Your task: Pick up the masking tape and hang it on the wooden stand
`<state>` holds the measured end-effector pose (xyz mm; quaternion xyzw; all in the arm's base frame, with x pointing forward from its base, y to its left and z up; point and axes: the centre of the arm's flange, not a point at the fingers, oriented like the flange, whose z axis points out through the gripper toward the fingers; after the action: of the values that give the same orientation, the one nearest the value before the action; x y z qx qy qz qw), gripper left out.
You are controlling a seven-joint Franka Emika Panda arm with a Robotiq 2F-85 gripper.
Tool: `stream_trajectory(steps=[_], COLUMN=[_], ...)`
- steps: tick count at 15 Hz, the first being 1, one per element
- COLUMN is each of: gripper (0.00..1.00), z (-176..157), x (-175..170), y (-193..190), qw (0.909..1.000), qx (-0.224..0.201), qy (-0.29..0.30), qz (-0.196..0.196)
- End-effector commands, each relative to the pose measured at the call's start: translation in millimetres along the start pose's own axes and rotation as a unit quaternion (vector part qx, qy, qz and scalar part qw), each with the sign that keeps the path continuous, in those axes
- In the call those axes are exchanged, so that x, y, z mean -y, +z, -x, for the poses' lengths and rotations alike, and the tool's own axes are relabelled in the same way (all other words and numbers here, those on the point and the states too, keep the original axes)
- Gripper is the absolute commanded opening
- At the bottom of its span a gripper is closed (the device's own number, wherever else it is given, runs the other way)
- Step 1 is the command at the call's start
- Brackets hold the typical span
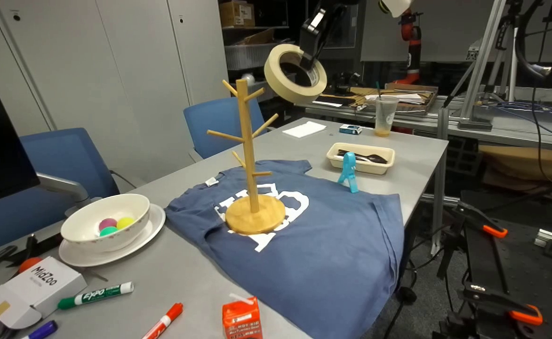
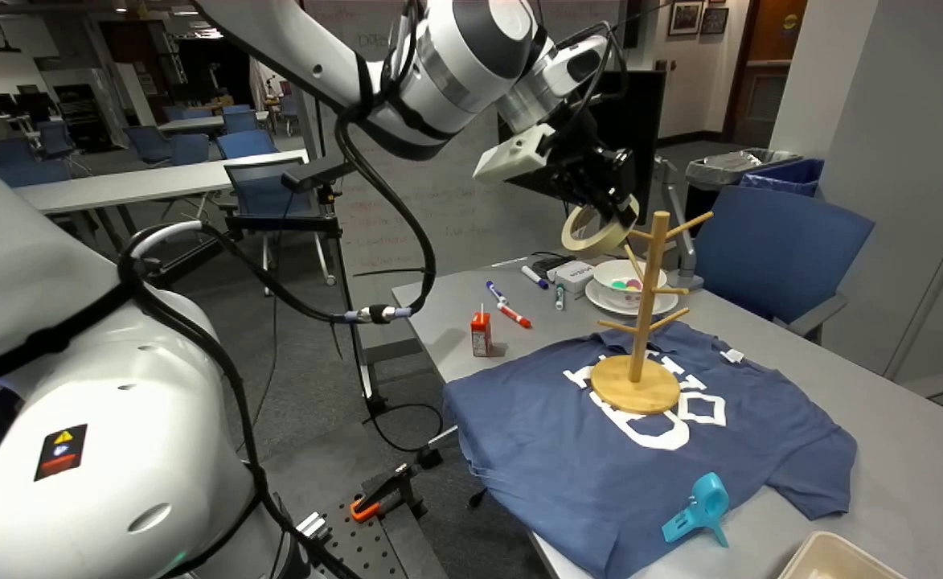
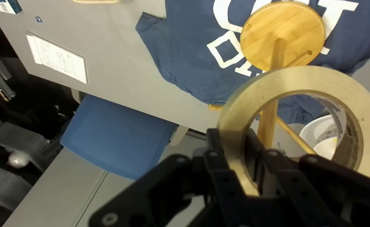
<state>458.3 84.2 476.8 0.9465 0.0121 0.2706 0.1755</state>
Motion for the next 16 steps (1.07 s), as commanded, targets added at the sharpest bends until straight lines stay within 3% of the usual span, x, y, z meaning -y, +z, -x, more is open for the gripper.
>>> stream_trajectory(steps=[1,8,16], gripper=[0.06,0.06,0.06], z=[-8.6,-25.0,-40.1], x=[5.0,22.1,27.2], y=[5.8,15.8,58.8], qw=[0.9996,0.9988,0.9994], qx=[-0.028,-0.046,-0.022], qy=[0.009,0.008,0.008], qz=[0.000,-0.017,-0.027])
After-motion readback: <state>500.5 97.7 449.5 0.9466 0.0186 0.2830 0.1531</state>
